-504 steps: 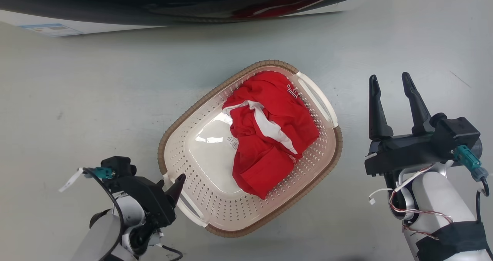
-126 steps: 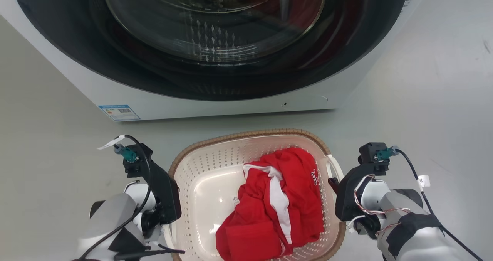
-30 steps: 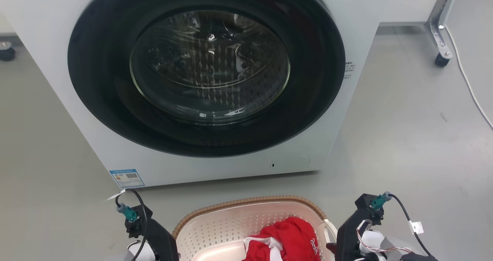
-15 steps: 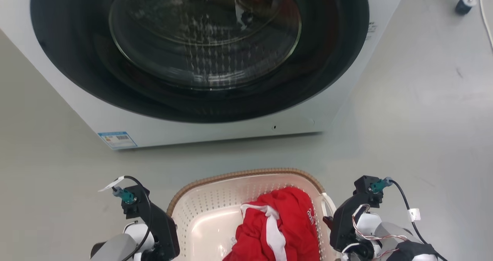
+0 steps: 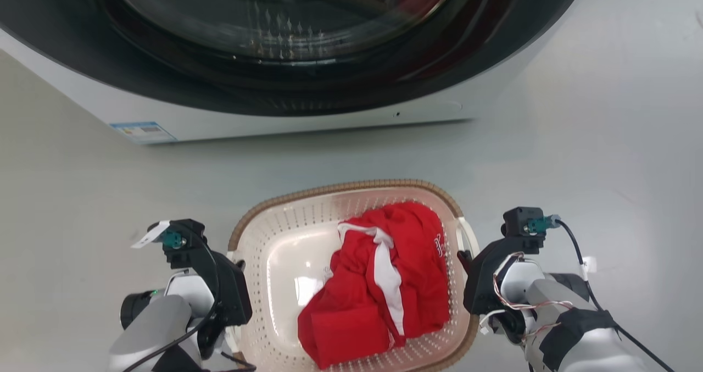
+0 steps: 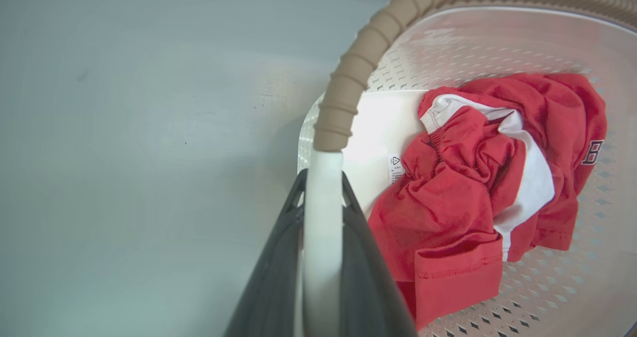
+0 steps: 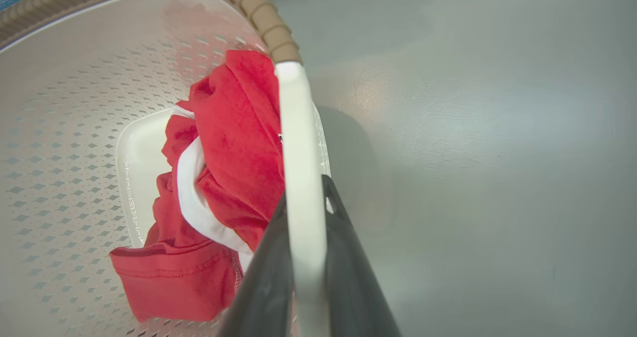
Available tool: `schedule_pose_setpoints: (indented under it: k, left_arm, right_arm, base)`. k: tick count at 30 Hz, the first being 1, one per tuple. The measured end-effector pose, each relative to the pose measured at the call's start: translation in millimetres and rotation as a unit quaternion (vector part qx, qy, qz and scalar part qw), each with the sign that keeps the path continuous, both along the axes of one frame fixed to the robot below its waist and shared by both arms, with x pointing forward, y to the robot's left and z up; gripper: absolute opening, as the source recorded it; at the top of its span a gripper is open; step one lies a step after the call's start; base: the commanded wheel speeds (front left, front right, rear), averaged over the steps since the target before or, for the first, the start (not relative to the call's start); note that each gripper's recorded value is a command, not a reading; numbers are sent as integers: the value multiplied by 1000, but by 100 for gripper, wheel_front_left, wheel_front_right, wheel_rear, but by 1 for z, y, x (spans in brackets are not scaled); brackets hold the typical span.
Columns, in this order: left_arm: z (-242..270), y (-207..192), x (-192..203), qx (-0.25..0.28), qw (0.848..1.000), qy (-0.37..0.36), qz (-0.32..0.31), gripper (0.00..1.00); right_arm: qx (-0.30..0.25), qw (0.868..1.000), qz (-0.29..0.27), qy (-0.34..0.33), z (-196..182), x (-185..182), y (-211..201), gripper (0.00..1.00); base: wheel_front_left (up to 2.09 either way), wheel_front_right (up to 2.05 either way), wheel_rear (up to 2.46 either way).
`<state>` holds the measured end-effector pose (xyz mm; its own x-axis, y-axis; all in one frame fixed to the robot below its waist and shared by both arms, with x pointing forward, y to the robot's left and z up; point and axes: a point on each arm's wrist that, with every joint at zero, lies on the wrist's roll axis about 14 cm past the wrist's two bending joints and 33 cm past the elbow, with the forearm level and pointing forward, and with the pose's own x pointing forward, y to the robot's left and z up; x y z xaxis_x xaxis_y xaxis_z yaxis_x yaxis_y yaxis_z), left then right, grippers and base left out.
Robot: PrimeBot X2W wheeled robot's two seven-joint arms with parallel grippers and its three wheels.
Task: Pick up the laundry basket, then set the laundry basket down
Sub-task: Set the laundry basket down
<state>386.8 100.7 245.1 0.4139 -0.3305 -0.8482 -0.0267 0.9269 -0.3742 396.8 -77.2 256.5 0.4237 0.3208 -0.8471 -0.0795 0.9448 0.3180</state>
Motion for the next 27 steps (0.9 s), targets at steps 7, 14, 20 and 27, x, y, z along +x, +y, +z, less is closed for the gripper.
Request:
schedule_pose_setpoints:
  k: [7,14,20,27]
  left_arm:
    - [-22,2,18,2,1000,-15,9,0]
    - [-46,2,21,7,1000,-22,8,0]
    - [-60,2,26,11,999,-34,6,0]
    - [-68,2,36,16,998,-55,2,0]
  right_arm:
    - [-5,1000,2,-15,-22,18,1,0]
    - [-15,1000,1,-18,-49,19,-1,0]
    - [-18,999,1,-32,-63,25,-1,0]
    - [-24,999,-2,-47,-72,34,-3,0]
  base:
    - [0,0,0]
    - [0,0,0]
    - [0,0,0]
    - [0,0,0]
